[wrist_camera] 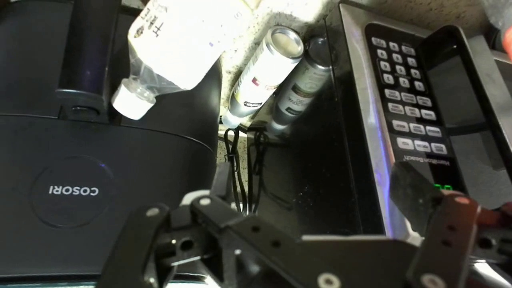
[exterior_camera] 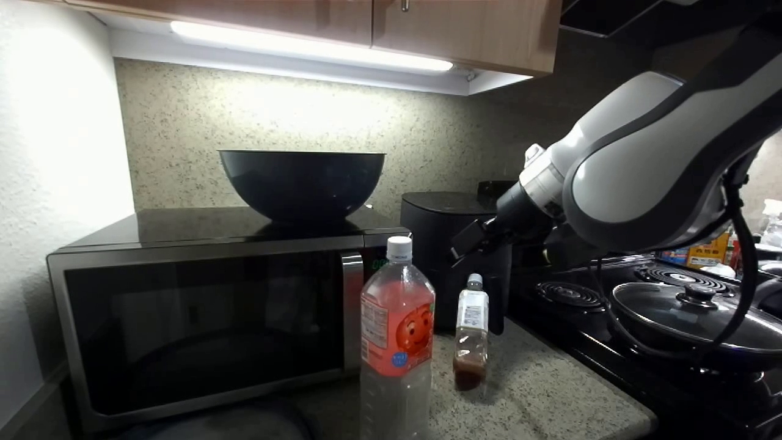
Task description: Put the right bottle on the top of the microwave
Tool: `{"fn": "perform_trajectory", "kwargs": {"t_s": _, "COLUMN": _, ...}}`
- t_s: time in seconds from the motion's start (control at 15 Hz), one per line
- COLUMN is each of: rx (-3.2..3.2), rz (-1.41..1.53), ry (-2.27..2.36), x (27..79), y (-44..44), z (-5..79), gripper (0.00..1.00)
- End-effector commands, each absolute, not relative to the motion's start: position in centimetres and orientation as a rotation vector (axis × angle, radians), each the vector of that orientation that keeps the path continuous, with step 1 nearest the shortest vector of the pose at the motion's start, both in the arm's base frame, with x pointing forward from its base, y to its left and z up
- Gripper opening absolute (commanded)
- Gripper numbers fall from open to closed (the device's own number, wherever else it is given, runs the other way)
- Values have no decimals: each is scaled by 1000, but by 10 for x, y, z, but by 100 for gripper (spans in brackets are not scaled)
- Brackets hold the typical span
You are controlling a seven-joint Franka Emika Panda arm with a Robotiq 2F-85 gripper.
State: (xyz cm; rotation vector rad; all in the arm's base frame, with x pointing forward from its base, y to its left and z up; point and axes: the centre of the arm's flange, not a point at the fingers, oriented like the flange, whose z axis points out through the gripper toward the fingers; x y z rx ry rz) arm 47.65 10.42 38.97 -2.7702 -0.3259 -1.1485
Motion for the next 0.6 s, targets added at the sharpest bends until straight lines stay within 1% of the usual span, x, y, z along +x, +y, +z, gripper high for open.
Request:
{"fn": "perform_trajectory", "kwargs": {"t_s": 0.0, "rx": -2708, "rz": -1177, "ry": -196, "x": 474, "y": 100, "z": 380, "gripper": 100}}
{"fn": "perform_trajectory", "kwargs": {"t_s": 0.27, "rx": -2674, "rz": -1194, "ry": 113, "x": 459, "y": 94, "z": 346, "gripper": 100}}
{"fn": "perform_trajectory", "kwargs": {"t_s": 0.53, "rx": -2683, "rz": -1094, "ry": 330, "x": 442, "y": 87, "z": 311, "gripper": 100}}
